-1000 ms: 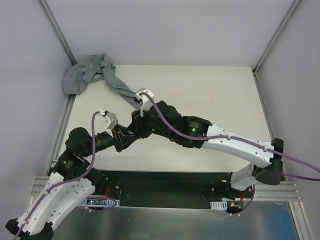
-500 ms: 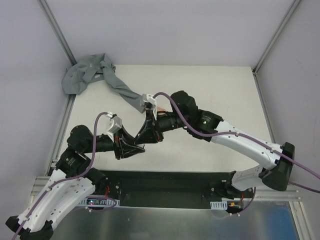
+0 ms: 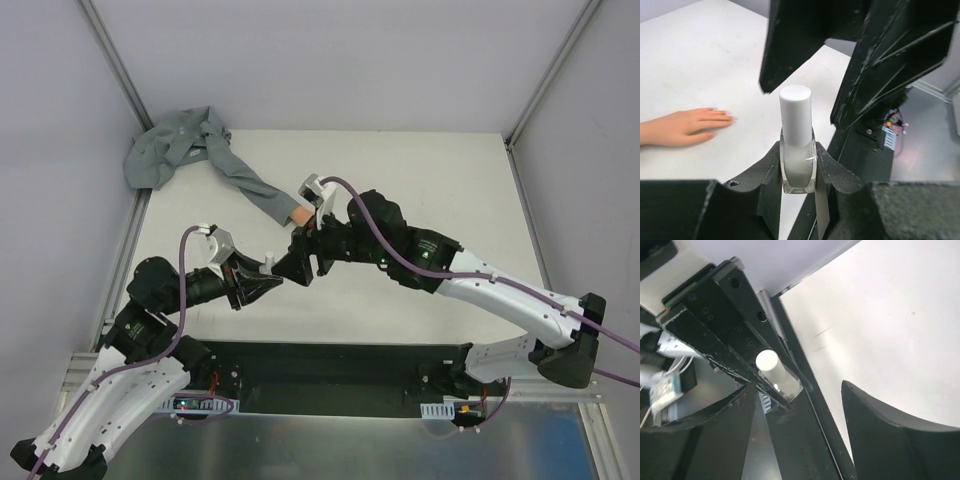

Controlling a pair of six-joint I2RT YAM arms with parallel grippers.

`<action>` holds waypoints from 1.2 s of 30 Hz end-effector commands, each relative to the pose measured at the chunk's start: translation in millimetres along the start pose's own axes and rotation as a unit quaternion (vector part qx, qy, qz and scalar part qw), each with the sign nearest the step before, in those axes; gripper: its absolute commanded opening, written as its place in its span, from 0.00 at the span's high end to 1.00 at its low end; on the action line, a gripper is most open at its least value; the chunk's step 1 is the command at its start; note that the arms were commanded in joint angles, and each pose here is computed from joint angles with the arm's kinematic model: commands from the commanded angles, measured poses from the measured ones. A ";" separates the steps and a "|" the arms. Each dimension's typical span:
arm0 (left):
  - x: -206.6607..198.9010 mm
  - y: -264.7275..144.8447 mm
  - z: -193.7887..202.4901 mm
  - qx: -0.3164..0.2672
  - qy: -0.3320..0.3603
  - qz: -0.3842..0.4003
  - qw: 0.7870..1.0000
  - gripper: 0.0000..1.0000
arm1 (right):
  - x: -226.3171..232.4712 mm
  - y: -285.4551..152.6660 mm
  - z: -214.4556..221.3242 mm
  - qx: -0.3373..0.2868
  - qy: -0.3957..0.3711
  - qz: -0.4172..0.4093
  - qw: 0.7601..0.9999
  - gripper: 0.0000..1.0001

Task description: Paint the nails

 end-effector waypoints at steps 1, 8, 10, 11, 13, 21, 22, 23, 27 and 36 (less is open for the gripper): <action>5.5 -5.0 -13.7 -0.048 0.039 -0.062 0.996 1.00 | -4.2 -15.0 -20.6 -0.026 0.042 0.154 0.987 0.27; 8.5 -5.3 -10.4 -0.050 0.033 -0.073 0.996 1.00 | 9.3 5.5 -28.9 -0.016 0.021 0.169 0.985 0.27; 8.3 -4.8 -10.9 -0.048 0.032 -0.071 0.996 1.00 | 12.7 9.8 -33.6 -0.020 0.014 0.165 0.986 0.30; 8.6 -4.2 -11.1 -0.047 0.031 -0.072 0.996 1.00 | 15.4 12.5 -34.8 -0.019 0.011 0.161 0.987 0.31; 8.5 -3.7 -12.0 -0.047 0.029 -0.072 0.996 1.00 | 17.4 21.3 -35.9 -0.016 0.009 0.157 0.987 0.38; 4.4 -1.3 -14.1 -0.037 0.020 -0.053 0.998 1.00 | 20.8 44.9 -28.4 0.010 -0.012 0.138 0.990 0.80; 2.3 -1.4 -14.6 -0.034 0.022 -0.043 0.998 1.00 | 20.7 40.6 -30.1 0.008 -0.025 0.131 0.991 0.99; -2.0 -1.2 -11.7 -0.017 0.028 -0.013 0.999 1.00 | 18.6 38.5 -26.1 0.014 -0.040 0.122 0.992 0.99; -27.2 -7.4 -3.6 0.044 0.053 0.140 0.988 1.00 | 33.8 12.4 -9.5 0.013 -0.117 -0.273 0.955 0.99; -30.3 -8.8 -6.7 0.032 0.055 0.143 0.988 1.00 | 21.3 5.3 5.2 0.008 -0.087 -0.253 0.964 1.00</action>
Point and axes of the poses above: each gripper's point midway between its finger pads, its own y axis out along the fingers, its own x axis along the line the jaws close on, z = x × y, the point moved 9 cm from there along -y, back along the fingers, and after that the axes turned 11 degrees about -y, right-handed, at the moved point
